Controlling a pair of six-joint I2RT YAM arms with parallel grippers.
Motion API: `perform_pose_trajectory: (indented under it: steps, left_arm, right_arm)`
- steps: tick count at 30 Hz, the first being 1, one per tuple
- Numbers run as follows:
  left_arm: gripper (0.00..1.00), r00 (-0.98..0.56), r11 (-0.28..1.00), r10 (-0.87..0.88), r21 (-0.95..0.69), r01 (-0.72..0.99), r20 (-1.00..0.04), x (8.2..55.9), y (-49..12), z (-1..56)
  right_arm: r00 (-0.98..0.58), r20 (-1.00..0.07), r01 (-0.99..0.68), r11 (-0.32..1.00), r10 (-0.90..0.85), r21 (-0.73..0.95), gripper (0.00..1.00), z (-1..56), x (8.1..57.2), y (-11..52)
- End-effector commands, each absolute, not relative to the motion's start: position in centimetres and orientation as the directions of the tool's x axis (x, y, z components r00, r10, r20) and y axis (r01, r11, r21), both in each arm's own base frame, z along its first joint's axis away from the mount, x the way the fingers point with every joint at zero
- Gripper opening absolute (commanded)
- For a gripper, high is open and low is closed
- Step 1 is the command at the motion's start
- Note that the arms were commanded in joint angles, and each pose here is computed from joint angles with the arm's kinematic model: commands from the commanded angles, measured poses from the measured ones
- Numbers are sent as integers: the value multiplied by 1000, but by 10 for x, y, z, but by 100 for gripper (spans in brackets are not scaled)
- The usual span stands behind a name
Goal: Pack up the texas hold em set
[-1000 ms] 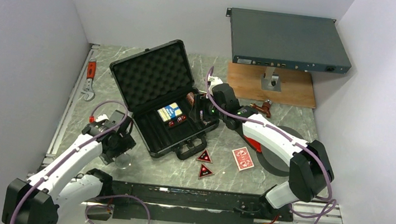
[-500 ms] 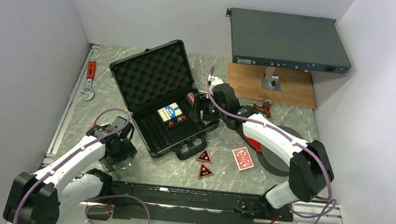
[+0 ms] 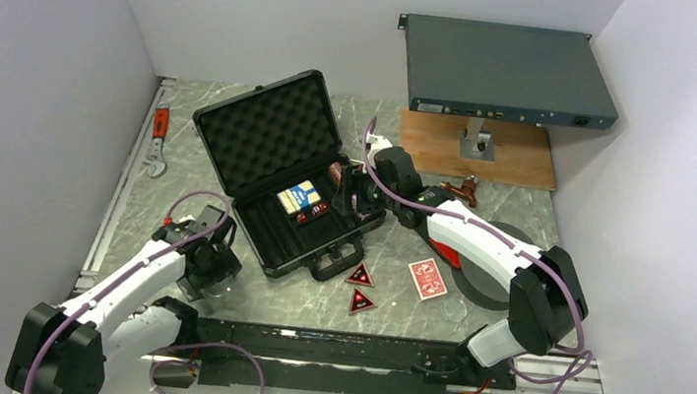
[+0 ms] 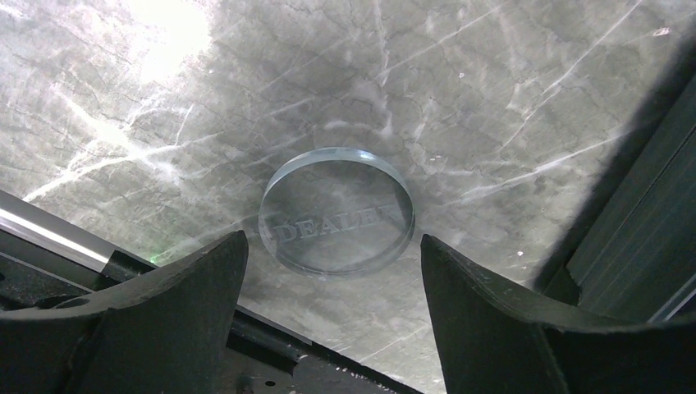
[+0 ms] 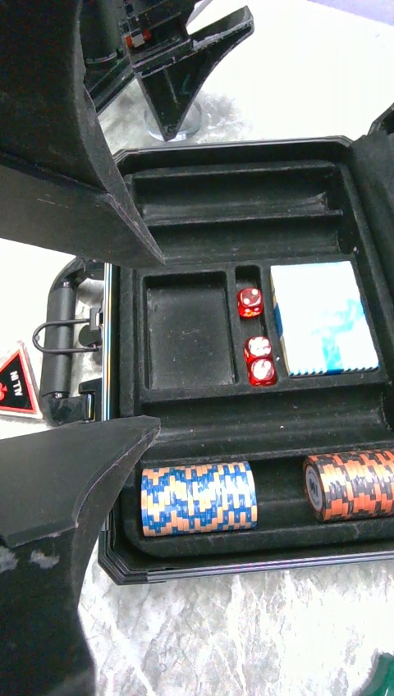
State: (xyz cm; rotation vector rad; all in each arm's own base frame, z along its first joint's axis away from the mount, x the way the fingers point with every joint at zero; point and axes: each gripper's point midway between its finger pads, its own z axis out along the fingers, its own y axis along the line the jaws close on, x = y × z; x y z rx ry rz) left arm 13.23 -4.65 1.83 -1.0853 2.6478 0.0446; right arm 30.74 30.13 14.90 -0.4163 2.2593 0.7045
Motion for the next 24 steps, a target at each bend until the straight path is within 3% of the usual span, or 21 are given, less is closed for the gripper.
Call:
perform_pose_trajectory:
  steps: [1, 19, 24]
  left_arm:
    - [82, -673, 718, -677, -67, -692, -297, 136, -42, 19]
    - [68, -690, 727, -664, -37, -685, -289, 137, -42, 15]
    - [70, -692, 735, -661, -63, -675, -291, 142, -46, 13]
  right_arm:
    - [-663, -745, -500, 784, -72, 369, 70, 155, 313, 305]
    - [-667, -741, -499, 784, -77, 368, 70, 153, 312, 305]
    - [-664, -744, -499, 785, -76, 366, 70, 154, 312, 305]
